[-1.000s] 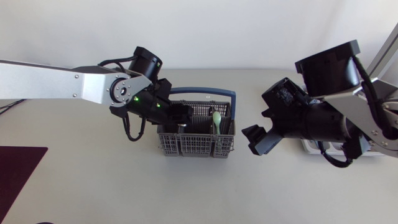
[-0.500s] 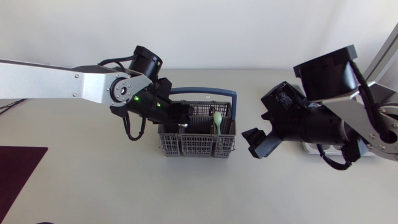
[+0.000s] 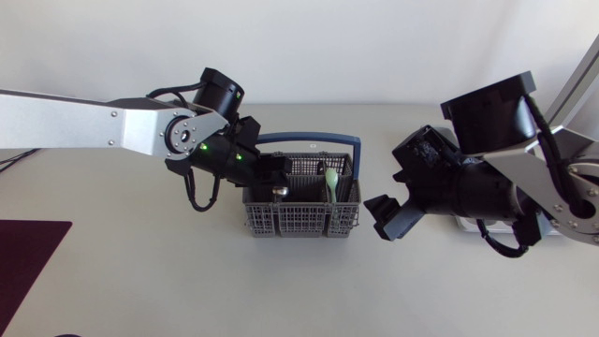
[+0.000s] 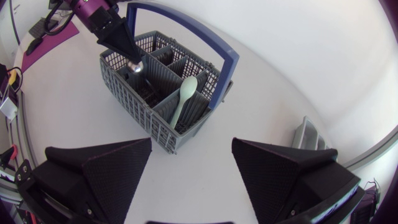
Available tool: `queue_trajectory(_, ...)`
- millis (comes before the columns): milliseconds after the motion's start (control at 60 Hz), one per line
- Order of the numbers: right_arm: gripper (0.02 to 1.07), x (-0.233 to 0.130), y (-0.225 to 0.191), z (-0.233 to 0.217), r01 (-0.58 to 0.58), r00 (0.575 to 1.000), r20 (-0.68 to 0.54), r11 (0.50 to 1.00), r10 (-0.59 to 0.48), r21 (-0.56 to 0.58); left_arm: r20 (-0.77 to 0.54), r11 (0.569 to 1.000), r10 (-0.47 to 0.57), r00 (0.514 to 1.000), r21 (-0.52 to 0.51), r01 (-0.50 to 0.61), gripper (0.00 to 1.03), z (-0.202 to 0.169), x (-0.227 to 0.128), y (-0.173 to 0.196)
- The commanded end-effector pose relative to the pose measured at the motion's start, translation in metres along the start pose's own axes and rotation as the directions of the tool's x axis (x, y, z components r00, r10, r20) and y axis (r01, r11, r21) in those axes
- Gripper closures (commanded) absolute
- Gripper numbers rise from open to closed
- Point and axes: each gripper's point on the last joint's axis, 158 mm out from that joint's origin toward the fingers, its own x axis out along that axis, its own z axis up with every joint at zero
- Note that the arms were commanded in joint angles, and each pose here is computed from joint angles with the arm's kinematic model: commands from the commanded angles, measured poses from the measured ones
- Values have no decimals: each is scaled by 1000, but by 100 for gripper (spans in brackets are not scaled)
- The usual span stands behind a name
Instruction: Sort the cutlery from the basket into the organizer compartments.
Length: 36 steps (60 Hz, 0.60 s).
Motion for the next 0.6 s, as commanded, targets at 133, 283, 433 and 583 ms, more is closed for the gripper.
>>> queue_trajectory(133,14,3,1,-9,-3,1000,-12,1000,3,-3,0,1000,-16,1000,-2,16,70,-3,-5,-1)
queue_trajectory(283,14,3,1,-10,-3,1000,-12,1000,3,-3,-25,1000,-5,1000,7,5,72,-9,-3,5)
queue_trajectory(433,14,3,2,-11,-4,1000,-15,1000,4,-4,-55,1000,16,998,24,-15,72,-16,-2,13)
queue_trajectory(583,14,3,2,-12,-4,1000,-17,1000,4,-5,-84,995,46,995,89,-39,72,-21,-6,15)
